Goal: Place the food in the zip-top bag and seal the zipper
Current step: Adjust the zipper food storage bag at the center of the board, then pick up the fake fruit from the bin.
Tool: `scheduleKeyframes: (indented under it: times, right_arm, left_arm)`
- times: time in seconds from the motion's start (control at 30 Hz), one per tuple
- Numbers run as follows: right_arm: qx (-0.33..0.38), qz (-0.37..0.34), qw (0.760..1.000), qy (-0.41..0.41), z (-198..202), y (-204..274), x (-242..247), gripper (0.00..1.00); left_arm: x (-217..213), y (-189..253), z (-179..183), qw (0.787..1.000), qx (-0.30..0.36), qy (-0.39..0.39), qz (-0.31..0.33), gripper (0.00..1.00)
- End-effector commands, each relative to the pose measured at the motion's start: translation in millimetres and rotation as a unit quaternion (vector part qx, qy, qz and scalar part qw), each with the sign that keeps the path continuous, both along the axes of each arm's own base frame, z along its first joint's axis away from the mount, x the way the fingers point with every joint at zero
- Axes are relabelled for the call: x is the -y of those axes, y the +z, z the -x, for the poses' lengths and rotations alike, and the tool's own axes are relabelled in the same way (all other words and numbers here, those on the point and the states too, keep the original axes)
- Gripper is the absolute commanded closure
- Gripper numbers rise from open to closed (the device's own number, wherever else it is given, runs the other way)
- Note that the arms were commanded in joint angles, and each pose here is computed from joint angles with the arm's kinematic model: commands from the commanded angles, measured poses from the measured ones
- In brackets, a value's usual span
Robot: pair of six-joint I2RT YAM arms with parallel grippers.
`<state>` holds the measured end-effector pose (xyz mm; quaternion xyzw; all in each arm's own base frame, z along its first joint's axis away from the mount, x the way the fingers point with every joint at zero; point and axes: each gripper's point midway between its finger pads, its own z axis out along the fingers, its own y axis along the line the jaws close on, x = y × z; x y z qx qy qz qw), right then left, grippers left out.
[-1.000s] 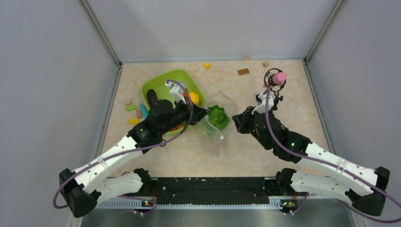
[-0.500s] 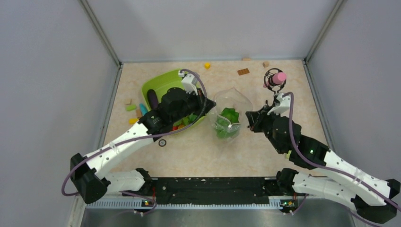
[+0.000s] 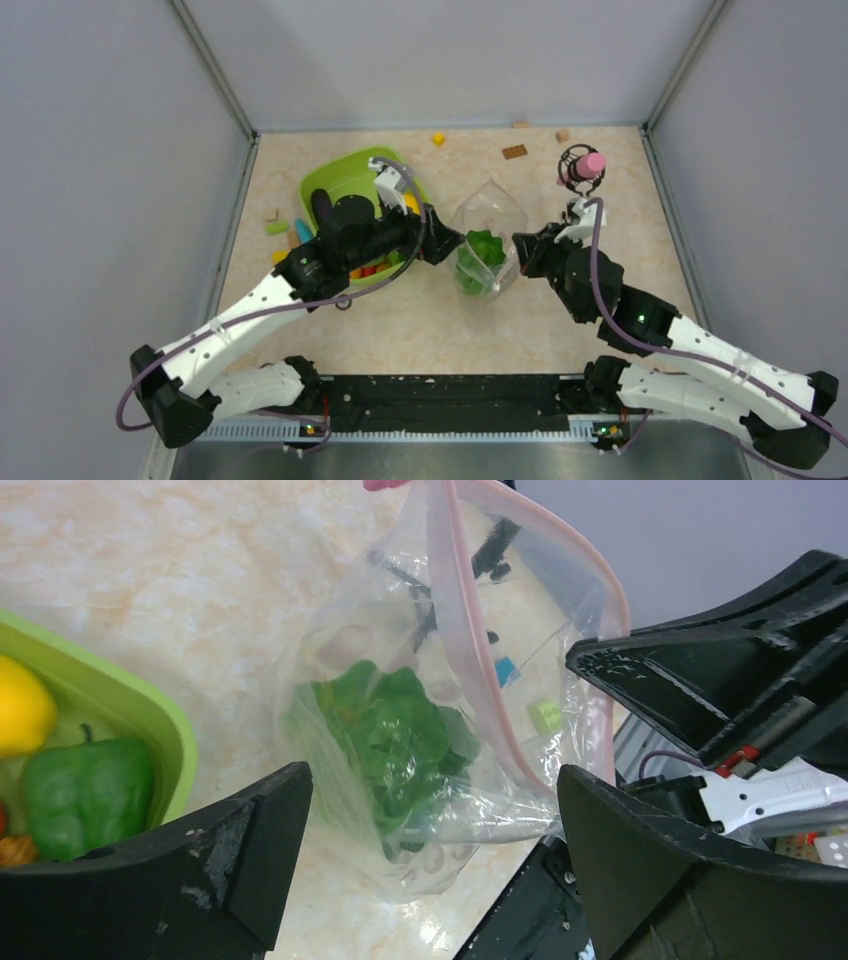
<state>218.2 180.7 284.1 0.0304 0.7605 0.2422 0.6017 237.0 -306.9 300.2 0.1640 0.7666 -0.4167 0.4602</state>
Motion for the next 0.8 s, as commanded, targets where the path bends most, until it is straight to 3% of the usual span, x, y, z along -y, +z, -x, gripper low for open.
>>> scheduleKeyframes:
  times: [0.0, 0.27, 0.4, 0.57, 0.77]
  right_arm:
    - [0.018, -0.007, 1.000, 0.016, -10.6, 7.5, -24.4, 1.00]
    - [0.017, 0.011, 0.999, -0.037, -29.1, -0.9, -24.3, 1.00]
    - [0.016, 0.009, 1.000, -0.020, -26.2, -1.8, -28.4, 1.00]
    - [0.024, 0.017, 0.999, 0.010, -24.5, -5.3, -38.7, 1.00]
    - [0.019, 0.031, 0.999, 0.008, -26.7, -11.8, -39.9, 1.00]
  left_arm:
    - [-41.4, 28.9, 4.0, 0.996, 0.048, 0.073, 0.025, 0.02]
    - [-125.4, 8.6, -36.9, 0.961, 0.026, 0.276, 0.012, 0.02]
    - [-146.3, -18.5, -75.3, 0.958, -0.022, 0.287, 0.020, 0.02]
    - [-128.5, -57.7, -118.6, 0.967, -0.059, 0.246, -0.023, 0.02]
    - [-130.7, -125.8, -179.2, 0.956, -0.120, 0.247, -0.099, 0.05]
